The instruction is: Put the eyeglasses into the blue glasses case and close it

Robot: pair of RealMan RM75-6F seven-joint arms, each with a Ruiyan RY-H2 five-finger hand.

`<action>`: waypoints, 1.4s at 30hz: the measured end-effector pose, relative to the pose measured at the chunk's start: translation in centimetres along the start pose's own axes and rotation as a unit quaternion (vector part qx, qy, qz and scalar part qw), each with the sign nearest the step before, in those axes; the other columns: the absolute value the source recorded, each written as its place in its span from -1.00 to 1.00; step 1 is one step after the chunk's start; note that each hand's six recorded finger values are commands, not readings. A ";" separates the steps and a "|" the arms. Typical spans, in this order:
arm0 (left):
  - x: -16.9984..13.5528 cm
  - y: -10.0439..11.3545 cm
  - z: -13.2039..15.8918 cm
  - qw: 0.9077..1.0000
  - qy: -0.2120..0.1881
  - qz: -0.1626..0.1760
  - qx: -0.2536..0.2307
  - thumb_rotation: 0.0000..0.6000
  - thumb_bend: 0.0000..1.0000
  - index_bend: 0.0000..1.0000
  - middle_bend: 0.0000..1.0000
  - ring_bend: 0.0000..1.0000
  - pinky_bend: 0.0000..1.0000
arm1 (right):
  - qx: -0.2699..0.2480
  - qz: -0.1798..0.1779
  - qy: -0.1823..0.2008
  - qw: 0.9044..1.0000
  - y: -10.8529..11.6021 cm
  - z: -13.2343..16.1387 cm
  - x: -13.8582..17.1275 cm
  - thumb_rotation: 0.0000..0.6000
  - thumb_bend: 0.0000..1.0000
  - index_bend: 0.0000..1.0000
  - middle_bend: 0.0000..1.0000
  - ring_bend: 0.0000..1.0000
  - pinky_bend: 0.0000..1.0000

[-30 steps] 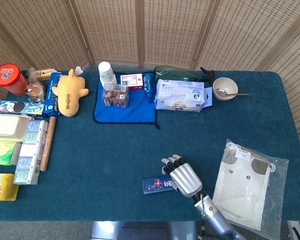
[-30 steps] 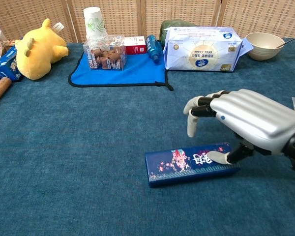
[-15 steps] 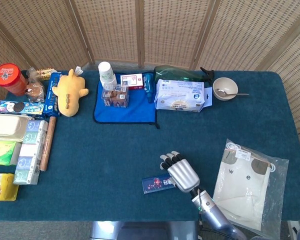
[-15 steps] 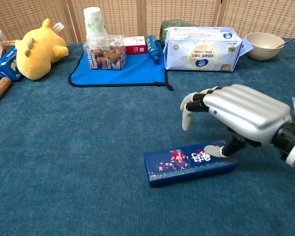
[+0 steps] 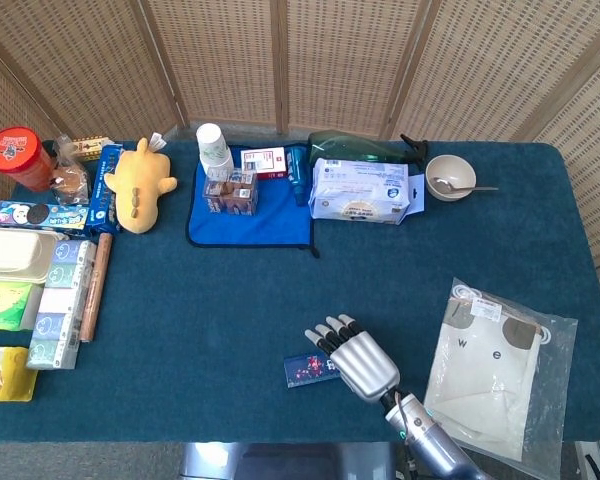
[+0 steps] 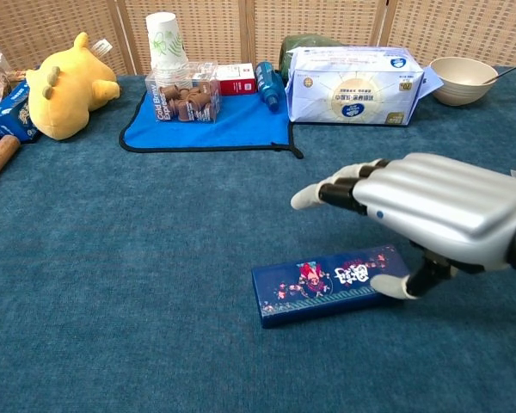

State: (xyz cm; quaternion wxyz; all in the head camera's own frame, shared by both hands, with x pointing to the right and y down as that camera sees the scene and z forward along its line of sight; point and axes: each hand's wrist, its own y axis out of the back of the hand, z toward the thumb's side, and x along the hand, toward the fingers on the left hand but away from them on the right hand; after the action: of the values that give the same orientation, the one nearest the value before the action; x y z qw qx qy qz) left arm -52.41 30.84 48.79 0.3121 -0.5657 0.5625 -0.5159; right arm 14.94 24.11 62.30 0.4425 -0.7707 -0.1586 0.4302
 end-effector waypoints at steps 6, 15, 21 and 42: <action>-0.2 0.1 -0.1 1.000 0.002 0.000 0.000 1.00 -0.42 -0.74 -0.82 -1.00 -1.00 | 0.021 0.033 0.002 0.999 -0.7 0.1 0.1 1.00 -0.44 -0.97 -0.74 -0.84 -0.70; -0.3 0.2 -0.3 1.000 0.005 0.001 0.001 1.00 -0.42 -0.74 -0.82 -1.00 -1.00 | 0.040 0.065 0.009 0.997 -1.3 0.5 0.1 1.00 -0.41 -1.00 -0.81 -0.90 -0.73; -0.4 0.2 -0.3 1.000 0.005 0.002 0.000 1.00 -0.42 -0.74 -0.82 -1.00 -1.00 | 0.045 0.075 0.013 0.996 -1.6 0.8 -0.1 1.00 -0.40 -1.00 -0.82 -0.92 -0.73; -0.8 0.2 -1.2 1.000 0.015 0.001 -0.002 1.00 -0.42 -0.74 -0.82 -1.00 -1.00 | 0.033 0.096 0.017 0.995 -2.7 1.7 -2.8 1.00 -0.41 -0.51 -0.50 -0.57 -0.49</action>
State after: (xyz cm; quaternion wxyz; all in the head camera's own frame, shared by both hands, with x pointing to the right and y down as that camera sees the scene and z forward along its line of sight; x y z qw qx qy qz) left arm -53.43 31.82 48.75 0.3031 -0.5579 0.5685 -0.5231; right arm 12.35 24.80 65.52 0.4270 -0.7744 -0.0623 0.4627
